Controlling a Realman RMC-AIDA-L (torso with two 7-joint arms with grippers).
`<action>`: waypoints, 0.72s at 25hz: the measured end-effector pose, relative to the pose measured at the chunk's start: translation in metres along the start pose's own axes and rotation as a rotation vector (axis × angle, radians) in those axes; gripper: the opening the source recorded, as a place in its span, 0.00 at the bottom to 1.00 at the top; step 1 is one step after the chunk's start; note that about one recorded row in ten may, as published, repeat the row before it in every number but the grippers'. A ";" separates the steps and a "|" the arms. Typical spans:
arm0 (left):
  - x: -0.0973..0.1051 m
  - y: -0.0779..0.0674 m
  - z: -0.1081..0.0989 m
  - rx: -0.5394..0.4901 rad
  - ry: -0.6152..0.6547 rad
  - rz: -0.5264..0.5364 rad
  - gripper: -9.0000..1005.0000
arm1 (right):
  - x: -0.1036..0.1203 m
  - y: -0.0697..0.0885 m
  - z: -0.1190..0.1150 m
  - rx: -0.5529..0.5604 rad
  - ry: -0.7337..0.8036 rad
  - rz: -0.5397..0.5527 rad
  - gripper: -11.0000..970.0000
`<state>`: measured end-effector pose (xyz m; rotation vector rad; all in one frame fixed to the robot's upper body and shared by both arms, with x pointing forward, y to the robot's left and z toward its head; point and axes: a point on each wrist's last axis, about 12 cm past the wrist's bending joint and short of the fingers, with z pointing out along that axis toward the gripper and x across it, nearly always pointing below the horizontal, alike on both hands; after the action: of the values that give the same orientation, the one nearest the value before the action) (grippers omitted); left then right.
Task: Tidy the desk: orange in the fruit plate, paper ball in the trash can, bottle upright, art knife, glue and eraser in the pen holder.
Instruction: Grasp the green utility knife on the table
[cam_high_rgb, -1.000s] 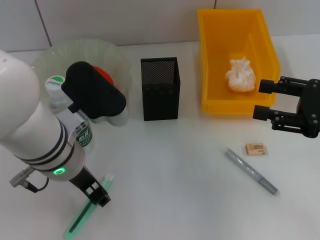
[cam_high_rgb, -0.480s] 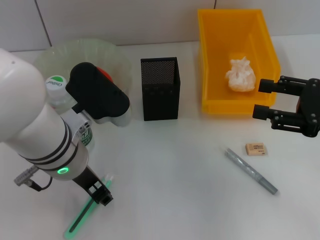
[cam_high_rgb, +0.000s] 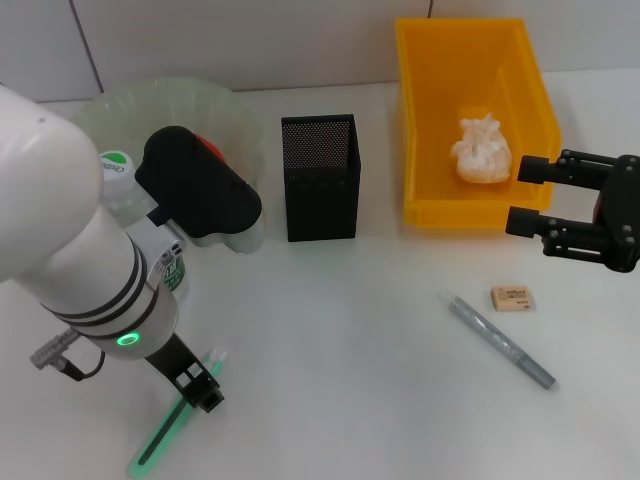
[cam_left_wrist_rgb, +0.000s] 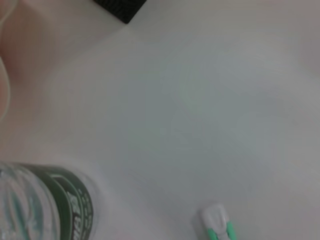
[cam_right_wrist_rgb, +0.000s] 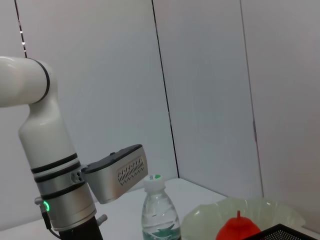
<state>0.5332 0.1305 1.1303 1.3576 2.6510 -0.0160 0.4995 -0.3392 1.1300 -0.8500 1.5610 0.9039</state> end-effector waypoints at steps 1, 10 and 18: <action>0.000 0.000 0.000 0.000 -0.001 0.000 0.56 | 0.000 0.000 0.000 0.000 0.000 0.000 0.64; -0.001 -0.001 0.000 0.007 -0.002 0.002 0.56 | 0.000 0.000 0.000 0.002 -0.001 0.000 0.64; -0.002 -0.001 -0.001 0.011 -0.003 0.004 0.52 | 0.000 0.000 -0.001 0.003 -0.002 0.000 0.64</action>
<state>0.5332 0.1281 1.1315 1.3652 2.6497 -0.0324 0.4994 -0.3398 1.1302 -0.8468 1.5604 0.9019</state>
